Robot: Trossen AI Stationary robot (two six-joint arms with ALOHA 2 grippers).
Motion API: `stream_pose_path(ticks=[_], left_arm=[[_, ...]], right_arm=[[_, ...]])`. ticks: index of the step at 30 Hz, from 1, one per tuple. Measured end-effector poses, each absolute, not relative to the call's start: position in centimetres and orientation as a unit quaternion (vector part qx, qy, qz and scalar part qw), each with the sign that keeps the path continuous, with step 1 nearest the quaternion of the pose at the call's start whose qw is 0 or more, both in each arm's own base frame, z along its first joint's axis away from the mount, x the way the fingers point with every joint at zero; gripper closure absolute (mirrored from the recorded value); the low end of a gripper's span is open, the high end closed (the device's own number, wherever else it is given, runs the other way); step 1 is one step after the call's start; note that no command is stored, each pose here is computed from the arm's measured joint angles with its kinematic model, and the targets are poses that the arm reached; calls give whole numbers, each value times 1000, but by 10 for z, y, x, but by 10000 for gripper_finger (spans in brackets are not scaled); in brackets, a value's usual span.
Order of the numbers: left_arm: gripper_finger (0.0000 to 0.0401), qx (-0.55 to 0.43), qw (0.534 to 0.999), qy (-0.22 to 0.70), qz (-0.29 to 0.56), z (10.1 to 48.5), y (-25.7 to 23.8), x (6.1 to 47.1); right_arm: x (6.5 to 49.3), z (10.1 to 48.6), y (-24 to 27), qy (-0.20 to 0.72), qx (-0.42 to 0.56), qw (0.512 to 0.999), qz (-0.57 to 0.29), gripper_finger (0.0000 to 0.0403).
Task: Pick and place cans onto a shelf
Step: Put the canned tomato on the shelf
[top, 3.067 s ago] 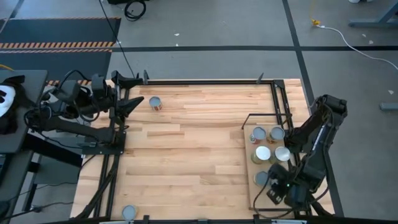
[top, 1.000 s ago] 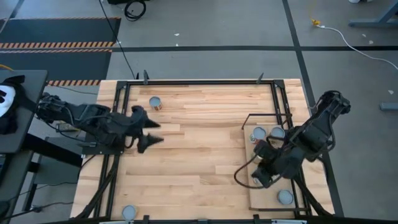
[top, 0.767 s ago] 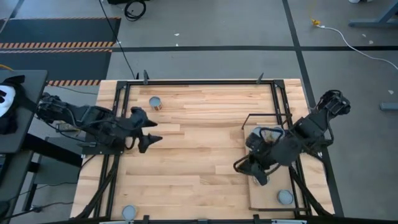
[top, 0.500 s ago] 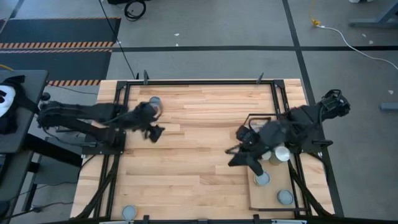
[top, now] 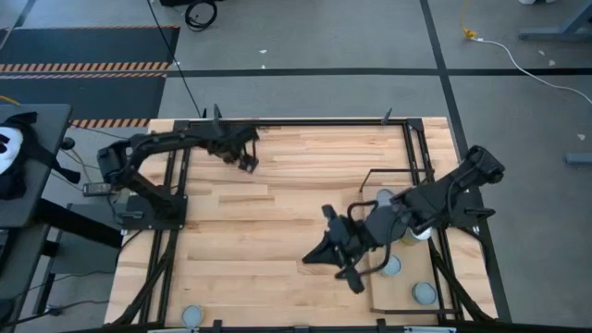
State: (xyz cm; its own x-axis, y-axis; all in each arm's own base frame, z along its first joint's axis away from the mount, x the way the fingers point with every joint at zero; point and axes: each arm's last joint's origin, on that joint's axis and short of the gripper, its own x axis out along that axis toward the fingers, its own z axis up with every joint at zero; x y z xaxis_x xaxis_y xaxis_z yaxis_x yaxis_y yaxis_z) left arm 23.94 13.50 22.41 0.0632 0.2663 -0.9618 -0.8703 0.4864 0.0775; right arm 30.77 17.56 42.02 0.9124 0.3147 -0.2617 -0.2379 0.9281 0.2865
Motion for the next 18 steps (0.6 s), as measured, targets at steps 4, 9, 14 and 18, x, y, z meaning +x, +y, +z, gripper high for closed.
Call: stream_pose_path(ticks=[4,9,14,18], left_arm=[[129,-277,657,507,484,239,168,225],[247,-338,622,471,526,237,208,192],[381,-416,576,415,568,210,225,164],[387,-409,558,423,584,190,223,152]], right_arm=[[306,410,184,192,120,962,153,401],[308,412,172,185,103,970,118,401],[321,419,127,175,107,975,80,400],[325,424,89,179,126,973,65,401]])
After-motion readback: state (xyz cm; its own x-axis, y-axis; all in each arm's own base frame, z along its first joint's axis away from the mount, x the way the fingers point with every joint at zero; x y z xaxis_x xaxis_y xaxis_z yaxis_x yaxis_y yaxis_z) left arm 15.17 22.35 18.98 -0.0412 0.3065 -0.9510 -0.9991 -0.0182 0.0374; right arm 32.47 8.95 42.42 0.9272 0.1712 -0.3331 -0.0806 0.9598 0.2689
